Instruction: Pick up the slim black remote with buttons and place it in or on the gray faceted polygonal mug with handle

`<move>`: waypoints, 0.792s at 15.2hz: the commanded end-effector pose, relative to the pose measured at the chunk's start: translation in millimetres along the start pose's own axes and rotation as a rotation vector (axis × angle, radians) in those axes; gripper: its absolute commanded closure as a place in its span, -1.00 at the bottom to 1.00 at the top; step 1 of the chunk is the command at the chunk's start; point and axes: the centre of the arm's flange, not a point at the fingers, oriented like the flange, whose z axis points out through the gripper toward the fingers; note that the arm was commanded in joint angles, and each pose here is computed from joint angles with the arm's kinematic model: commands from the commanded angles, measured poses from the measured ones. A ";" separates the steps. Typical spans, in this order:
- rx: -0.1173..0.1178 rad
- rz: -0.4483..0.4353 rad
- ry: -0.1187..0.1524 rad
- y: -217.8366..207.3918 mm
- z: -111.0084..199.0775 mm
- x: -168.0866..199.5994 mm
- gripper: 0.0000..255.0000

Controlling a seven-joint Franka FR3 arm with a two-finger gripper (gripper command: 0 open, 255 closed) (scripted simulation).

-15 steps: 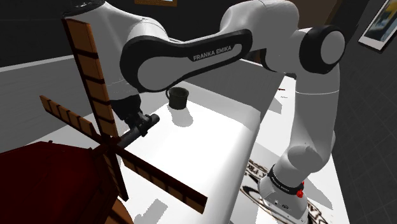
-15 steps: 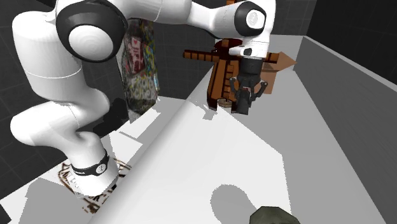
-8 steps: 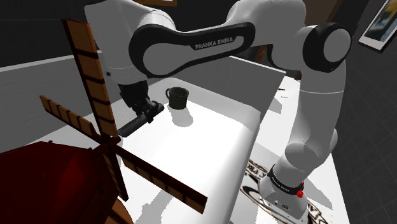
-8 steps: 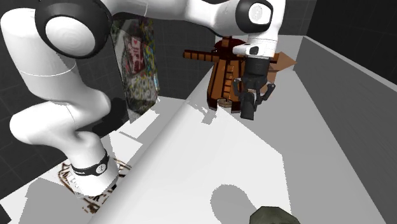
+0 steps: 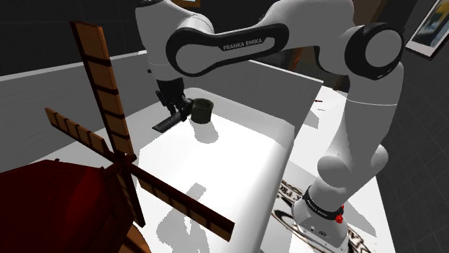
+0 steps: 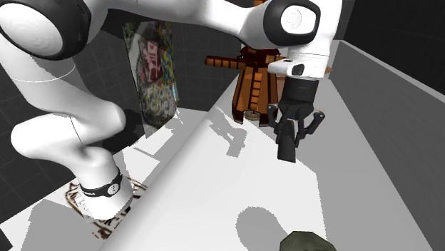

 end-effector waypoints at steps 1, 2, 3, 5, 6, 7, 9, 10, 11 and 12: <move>0.001 -0.001 0.000 -7.4 6.7 23.2 1.00; 0.001 -0.001 0.000 -11.2 9.8 35.4 1.00; 0.001 -0.001 0.000 -15.1 12.9 47.6 1.00; 0.001 -0.001 0.000 -22.9 19.1 72.1 1.00; 0.001 -0.001 0.000 -26.8 22.1 84.3 1.00; 0.001 -0.001 0.000 -30.6 25.2 96.6 1.00; 0.001 -0.001 0.000 -38.4 31.4 121.0 1.00; 0.001 -0.001 0.000 -42.3 34.5 133.3 1.00; 0.001 -0.001 0.000 -46.1 37.6 145.5 1.00; 0.001 -0.001 0.000 -50.0 40.7 157.7 1.00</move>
